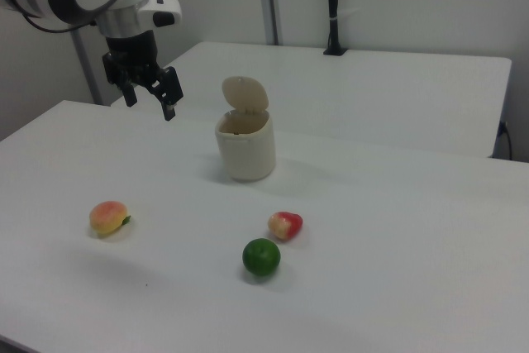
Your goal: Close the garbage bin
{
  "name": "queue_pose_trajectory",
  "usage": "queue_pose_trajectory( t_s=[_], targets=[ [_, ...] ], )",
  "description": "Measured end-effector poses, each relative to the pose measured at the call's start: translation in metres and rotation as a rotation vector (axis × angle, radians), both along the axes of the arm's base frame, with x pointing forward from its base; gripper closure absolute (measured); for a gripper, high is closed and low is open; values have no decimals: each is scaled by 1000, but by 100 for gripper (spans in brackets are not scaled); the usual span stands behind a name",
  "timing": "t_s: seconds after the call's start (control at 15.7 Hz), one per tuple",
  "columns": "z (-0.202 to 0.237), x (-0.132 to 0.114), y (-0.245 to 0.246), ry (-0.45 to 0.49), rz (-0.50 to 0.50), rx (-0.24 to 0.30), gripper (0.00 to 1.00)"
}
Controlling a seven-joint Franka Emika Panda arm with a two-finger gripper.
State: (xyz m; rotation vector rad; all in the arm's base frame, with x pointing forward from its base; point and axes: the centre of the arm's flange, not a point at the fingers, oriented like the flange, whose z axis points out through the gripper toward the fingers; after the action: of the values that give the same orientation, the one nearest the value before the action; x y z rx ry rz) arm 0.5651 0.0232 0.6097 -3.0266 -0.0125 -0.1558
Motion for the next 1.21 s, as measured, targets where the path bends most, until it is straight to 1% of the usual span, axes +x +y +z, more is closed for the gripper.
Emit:
queue_pose_trajectory(
  t_s=[0.06,0.32,0.45,0.51,0.64,0.76,0.89,1.15,1.21],
  targets=[
    [0,0,0,-1,5,-1,4],
    [0,0,0,-7,69,-7,47],
    [0,0,0,-8,83,-8,69],
    [0,0,0,-9,90,-9,85],
    [0,0,1,-10,91,2,99],
    [0,0,4,-10,89,36,99],
    [0,0,6,-10,89,53,99],
    [-5,3,7,-4,90,55,99],
    [-6,6,7,-18,87,54,99]
  ],
)
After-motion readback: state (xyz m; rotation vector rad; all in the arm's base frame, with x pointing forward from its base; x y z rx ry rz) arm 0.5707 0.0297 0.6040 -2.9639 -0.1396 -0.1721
